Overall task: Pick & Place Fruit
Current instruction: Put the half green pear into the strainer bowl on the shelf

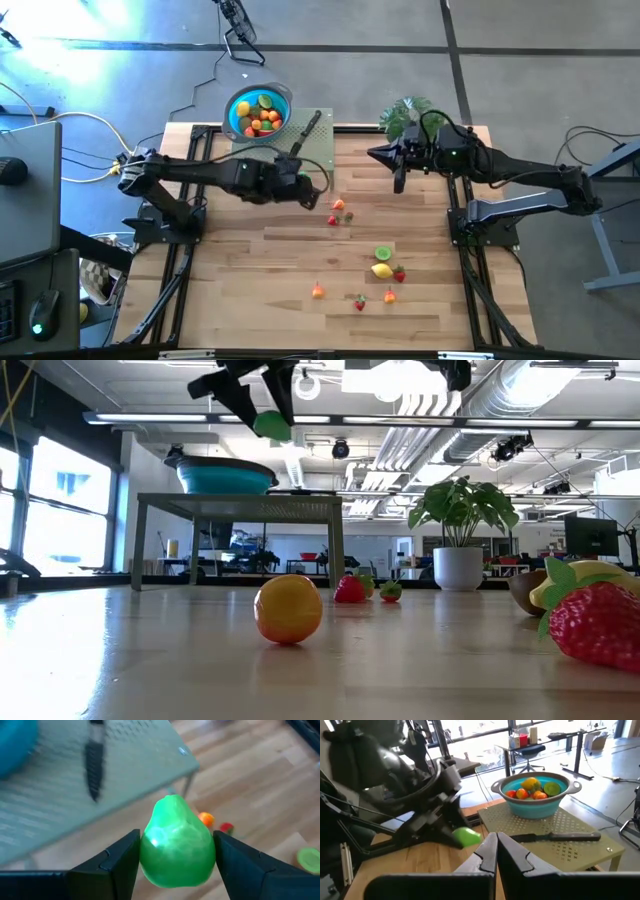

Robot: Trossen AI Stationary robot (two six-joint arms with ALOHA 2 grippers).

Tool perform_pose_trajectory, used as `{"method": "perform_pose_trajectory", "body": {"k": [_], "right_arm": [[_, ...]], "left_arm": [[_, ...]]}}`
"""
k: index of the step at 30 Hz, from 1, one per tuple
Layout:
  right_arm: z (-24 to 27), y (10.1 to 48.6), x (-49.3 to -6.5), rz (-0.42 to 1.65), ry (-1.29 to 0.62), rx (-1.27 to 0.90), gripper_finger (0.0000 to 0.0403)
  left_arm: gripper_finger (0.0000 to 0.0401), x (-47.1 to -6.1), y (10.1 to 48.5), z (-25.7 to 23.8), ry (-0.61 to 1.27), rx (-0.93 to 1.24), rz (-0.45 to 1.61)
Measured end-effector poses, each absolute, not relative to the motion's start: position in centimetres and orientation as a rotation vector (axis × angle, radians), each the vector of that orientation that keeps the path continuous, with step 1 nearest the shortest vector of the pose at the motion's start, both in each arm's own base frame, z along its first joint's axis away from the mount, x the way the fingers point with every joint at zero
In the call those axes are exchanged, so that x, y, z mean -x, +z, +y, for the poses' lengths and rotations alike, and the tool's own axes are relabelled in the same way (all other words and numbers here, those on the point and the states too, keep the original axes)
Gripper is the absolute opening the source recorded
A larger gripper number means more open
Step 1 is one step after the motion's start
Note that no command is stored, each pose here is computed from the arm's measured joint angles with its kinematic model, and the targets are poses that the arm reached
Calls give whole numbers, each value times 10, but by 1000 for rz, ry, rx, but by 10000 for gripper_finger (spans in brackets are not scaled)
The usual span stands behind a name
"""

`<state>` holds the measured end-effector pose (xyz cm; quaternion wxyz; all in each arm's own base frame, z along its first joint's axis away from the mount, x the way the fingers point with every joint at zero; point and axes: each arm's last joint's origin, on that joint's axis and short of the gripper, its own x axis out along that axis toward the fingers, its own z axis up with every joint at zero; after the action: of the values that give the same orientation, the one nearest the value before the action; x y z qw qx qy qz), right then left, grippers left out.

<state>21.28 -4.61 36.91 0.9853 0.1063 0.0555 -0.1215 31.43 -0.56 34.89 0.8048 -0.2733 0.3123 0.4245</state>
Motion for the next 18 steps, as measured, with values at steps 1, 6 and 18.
{"method": "perform_pose_trajectory", "body": {"k": [1, 6, 18], "right_arm": [[-46, 370, -212, 107, -244, -213, 2], [-45, 372, -209, 98, -243, -202, 2], [-45, 372, -209, 100, -244, -169, 2]], "left_arm": [[221, -313, 353, -2, 920, 573, 673], [221, -308, 370, 19, 961, 529, 669], [221, -295, 389, 83, 1092, 468, 650]]}}
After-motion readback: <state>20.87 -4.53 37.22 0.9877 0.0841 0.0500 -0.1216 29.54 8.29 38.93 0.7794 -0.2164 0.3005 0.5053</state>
